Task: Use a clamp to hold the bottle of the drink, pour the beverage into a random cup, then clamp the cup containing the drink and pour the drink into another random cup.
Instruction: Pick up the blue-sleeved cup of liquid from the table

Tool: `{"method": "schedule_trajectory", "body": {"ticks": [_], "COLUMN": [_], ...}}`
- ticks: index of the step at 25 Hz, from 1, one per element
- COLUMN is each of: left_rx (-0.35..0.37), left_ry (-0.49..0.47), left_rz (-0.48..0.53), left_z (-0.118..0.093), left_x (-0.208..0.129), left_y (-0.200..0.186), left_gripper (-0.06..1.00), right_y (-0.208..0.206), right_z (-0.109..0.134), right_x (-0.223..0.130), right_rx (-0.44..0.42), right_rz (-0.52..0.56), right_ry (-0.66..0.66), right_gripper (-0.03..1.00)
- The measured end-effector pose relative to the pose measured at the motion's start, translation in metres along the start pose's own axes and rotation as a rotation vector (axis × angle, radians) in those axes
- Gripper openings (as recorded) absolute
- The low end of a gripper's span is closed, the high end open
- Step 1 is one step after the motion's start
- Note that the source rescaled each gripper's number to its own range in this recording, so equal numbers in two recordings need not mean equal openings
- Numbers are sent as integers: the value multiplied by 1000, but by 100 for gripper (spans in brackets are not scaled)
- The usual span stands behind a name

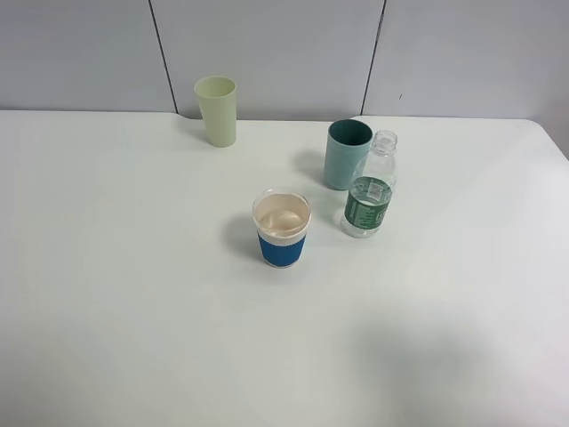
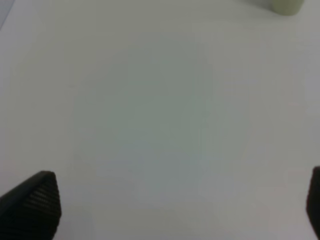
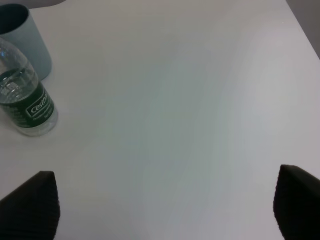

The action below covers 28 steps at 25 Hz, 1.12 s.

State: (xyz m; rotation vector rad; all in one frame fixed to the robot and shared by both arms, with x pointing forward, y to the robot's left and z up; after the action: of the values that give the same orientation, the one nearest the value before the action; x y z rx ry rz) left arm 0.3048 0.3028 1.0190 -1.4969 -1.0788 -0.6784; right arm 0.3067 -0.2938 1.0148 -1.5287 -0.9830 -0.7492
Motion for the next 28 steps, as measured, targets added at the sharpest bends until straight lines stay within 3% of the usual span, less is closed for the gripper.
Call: {"method": "schedule_trajectory", "body": {"ticks": [12,17,22,28], "left_rx": [8,37,-51,-150], "left_ry": [1,-13,67,235], "left_rz": [5,-12,144,374], "left_z": [1,-2,-15,-35], "left_x": [0,26,20,-1], "left_y": [1,13,36,59], "left_gripper": [100,100,100,100], "right_y": [0,0,0,0], "right_z": [0,0,0,0], "right_x": [0,0,0,0], "right_rx": [0,0,0,0], "right_rz": [0,0,0,0], "right_ry": [0,0,0,0], "right_gripper": [66,66,66,66]}}
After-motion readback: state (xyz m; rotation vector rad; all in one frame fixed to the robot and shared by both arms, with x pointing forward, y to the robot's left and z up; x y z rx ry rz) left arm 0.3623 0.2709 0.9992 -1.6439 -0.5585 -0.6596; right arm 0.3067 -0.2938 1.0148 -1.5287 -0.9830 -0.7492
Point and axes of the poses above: a point on each arm's last joint axis where the gripper is mounted, y pointing out along that axis toward the gripper, z along the wrist's bending axis when the last joint is at zero, x = y × z, the point moved 8 cm from there along y, pointing out along that axis toward the gripper, and after that the axes turned 14 degrees about -y, right-handed, at the moved point
